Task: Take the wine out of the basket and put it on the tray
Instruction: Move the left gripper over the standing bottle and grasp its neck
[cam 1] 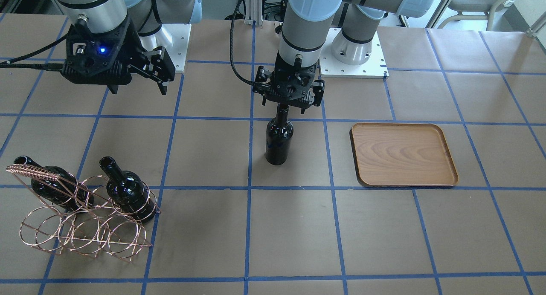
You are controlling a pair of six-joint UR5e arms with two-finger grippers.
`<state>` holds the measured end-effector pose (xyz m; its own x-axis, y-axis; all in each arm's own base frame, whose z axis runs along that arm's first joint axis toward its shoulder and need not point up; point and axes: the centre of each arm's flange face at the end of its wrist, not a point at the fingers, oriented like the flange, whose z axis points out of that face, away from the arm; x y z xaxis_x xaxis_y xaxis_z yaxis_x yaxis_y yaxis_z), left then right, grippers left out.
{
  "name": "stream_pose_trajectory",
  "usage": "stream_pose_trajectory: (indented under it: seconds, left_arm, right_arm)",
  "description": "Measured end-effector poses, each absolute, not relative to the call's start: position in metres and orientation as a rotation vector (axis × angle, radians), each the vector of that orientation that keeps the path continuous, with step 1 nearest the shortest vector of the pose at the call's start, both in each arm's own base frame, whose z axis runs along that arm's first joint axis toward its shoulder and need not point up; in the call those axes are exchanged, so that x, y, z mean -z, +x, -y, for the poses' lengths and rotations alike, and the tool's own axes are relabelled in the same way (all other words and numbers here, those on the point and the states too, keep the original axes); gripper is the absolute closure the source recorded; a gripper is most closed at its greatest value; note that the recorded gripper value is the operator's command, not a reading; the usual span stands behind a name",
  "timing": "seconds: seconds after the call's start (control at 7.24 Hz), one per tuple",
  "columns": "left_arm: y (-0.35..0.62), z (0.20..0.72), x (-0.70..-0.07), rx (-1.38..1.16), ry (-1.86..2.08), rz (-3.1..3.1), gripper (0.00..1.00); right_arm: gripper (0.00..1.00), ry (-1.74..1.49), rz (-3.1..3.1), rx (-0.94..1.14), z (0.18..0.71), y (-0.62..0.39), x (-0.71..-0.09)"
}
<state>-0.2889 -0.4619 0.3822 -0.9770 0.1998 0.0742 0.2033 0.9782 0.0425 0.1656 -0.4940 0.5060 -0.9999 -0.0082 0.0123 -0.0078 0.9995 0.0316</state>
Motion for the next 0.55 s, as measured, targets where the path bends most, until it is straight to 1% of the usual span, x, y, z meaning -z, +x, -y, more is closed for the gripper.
stream_pose_trajectory:
  seconds: [0.28, 0.41, 0.55]
  left_arm:
    - [-0.2897, 0.4673, -0.3698, 0.104, -0.323, 3.062, 0.32]
    - [-0.2897, 0.4681, -0.3675, 0.110, -0.324, 3.063, 0.33]
    - [-0.2898, 0.4684, -0.3668, 0.112, -0.325, 3.064, 0.35]
  right_arm:
    - [0.00, 0.014, 3.129, 0.048, 0.4941, 0.1654, -0.5056]
    - [0.00, 0.014, 3.129, 0.049, 0.4941, 0.1654, -0.5055]
    - [0.00, 0.014, 3.129, 0.050, 0.4940, 0.1654, -0.5051]
